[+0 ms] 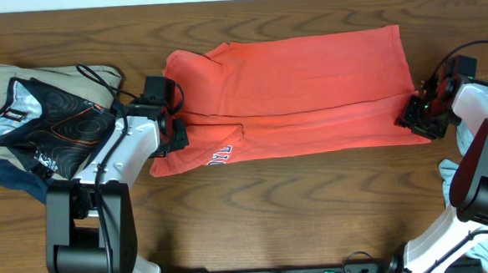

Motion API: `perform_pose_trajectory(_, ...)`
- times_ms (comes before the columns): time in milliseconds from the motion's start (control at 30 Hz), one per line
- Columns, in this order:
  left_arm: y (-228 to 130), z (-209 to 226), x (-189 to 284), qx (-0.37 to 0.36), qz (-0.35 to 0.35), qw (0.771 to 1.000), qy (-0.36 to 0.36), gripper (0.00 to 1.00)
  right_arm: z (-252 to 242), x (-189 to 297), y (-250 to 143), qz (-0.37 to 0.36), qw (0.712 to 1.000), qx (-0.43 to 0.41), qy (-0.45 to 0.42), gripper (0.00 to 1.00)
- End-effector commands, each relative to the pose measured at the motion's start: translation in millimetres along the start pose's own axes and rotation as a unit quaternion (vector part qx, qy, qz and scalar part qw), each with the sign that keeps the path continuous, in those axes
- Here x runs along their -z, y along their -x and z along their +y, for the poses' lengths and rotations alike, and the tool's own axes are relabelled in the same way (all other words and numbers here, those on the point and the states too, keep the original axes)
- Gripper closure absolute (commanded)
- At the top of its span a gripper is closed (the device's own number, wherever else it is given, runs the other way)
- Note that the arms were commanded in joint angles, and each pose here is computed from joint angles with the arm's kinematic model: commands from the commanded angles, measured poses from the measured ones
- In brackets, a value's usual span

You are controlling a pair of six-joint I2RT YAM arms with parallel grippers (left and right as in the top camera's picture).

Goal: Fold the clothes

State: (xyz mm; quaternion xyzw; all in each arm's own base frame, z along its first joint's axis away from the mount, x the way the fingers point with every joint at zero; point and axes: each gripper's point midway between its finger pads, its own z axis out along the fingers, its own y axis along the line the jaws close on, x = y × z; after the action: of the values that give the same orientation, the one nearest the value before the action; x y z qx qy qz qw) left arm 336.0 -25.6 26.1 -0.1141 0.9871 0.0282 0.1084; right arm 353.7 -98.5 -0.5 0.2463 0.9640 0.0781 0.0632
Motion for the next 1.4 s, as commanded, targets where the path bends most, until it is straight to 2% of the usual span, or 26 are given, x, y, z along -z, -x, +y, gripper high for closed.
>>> perform_pose_trajectory(0,3.6,1.6,0.0,-0.003,-0.004,1.000,0.001,0.67,-14.7,-19.4,-17.0,0.036,0.999,-0.004,-0.034,0.53)
perform_pose_trajectory(667,31.5,0.8,-13.4,-0.003,-0.061,0.998,0.013,0.68,-14.9,-19.4,-17.1,0.036,0.999,-0.004,-0.034,0.53)
perform_pose_trajectory(1000,23.8,2.4,-27.8,-0.006,-0.040,0.999,0.021,0.68,-15.1,-19.4,-17.0,0.036,0.999,-0.004,-0.035,0.53)
perform_pose_trajectory(1200,23.5,2.4,-28.9,-0.006,-0.039,0.999,0.022,0.81,-15.6,-19.3,-17.1,0.036,0.999,-0.004,-0.036,0.53)
perform_pose_trajectory(1267,23.5,2.4,-28.9,-0.006,-0.039,0.999,0.022,0.92,-15.6,-19.3,-17.0,0.036,0.999,-0.004,-0.036,0.53)
perform_pose_trajectory(1367,25.2,1.8,-28.4,-0.006,-0.042,0.999,0.021,0.94,-15.6,-19.3,-17.0,0.036,0.999,-0.004,-0.036,0.53)
